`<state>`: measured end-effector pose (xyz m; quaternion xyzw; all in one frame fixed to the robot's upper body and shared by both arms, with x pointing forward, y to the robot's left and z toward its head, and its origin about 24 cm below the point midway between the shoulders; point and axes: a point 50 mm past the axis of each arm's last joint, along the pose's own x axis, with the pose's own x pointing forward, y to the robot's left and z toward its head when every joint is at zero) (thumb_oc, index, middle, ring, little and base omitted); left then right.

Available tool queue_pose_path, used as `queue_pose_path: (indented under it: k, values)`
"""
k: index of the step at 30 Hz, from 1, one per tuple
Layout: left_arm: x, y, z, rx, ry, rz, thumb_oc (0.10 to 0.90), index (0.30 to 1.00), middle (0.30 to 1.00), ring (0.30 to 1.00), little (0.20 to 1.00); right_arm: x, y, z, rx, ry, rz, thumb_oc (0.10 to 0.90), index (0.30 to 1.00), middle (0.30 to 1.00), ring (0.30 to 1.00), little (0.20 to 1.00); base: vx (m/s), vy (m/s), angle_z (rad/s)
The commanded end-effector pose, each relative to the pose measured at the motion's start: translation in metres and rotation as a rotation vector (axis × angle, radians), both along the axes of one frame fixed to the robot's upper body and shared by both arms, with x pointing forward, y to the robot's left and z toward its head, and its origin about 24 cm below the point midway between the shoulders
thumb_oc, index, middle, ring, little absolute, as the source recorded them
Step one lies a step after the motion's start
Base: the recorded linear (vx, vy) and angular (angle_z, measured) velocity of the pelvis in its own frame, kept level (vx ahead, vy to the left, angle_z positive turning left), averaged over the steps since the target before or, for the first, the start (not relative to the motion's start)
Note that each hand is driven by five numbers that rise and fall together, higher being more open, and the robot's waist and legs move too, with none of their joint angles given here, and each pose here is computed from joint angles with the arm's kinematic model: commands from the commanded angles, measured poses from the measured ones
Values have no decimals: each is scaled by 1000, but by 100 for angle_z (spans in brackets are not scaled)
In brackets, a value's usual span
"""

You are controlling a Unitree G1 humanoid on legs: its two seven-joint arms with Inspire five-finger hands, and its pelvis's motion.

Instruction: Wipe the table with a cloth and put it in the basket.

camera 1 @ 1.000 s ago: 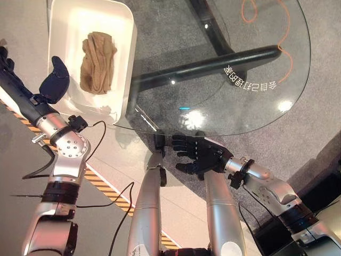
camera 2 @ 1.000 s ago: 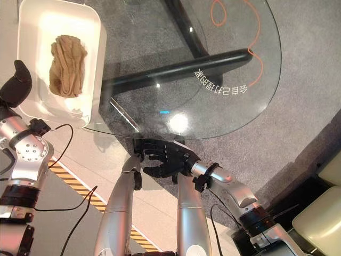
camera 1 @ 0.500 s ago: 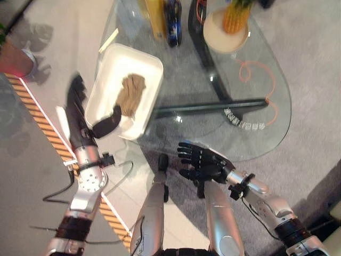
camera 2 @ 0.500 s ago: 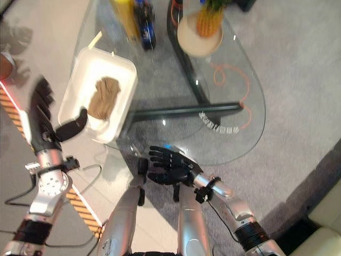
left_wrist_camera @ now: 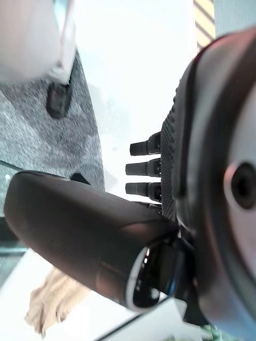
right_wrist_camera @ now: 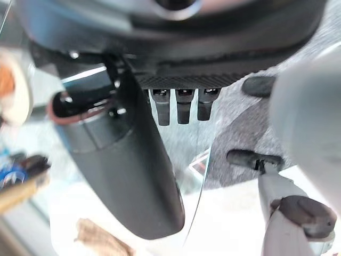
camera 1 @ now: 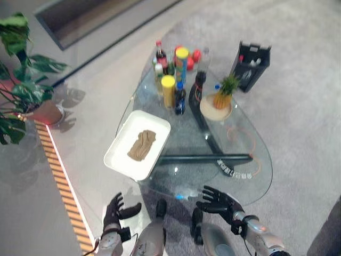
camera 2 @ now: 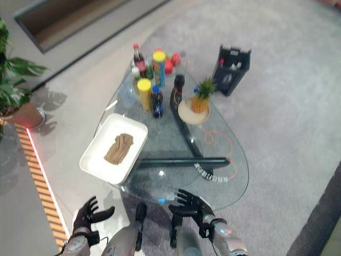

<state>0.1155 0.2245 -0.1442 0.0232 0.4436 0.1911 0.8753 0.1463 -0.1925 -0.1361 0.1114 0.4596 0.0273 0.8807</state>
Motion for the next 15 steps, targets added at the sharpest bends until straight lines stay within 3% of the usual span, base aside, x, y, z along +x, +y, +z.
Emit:
queue_pose_path:
  k: [1, 8, 15]
  values:
    - [5, 9, 1, 38, -9, -59, 800, 900, 900, 900, 900, -17, -12, -6, -36, 23, -24, 800, 900, 900, 900, 900, 43, 11, -15]
    - [-18, 9, -13, 16, 140, -83, 800, 900, 900, 900, 900, -63, -24, -29, -97, 252, -112, 800, 900, 900, 900, 900, 23, 19, -17]
    - [-23, -2, -18, -51, 166, -65, 800, 900, 900, 900, 900, -76, -21, -34, -99, 339, -149, 800, 900, 900, 900, 900, 39, 14, -17]
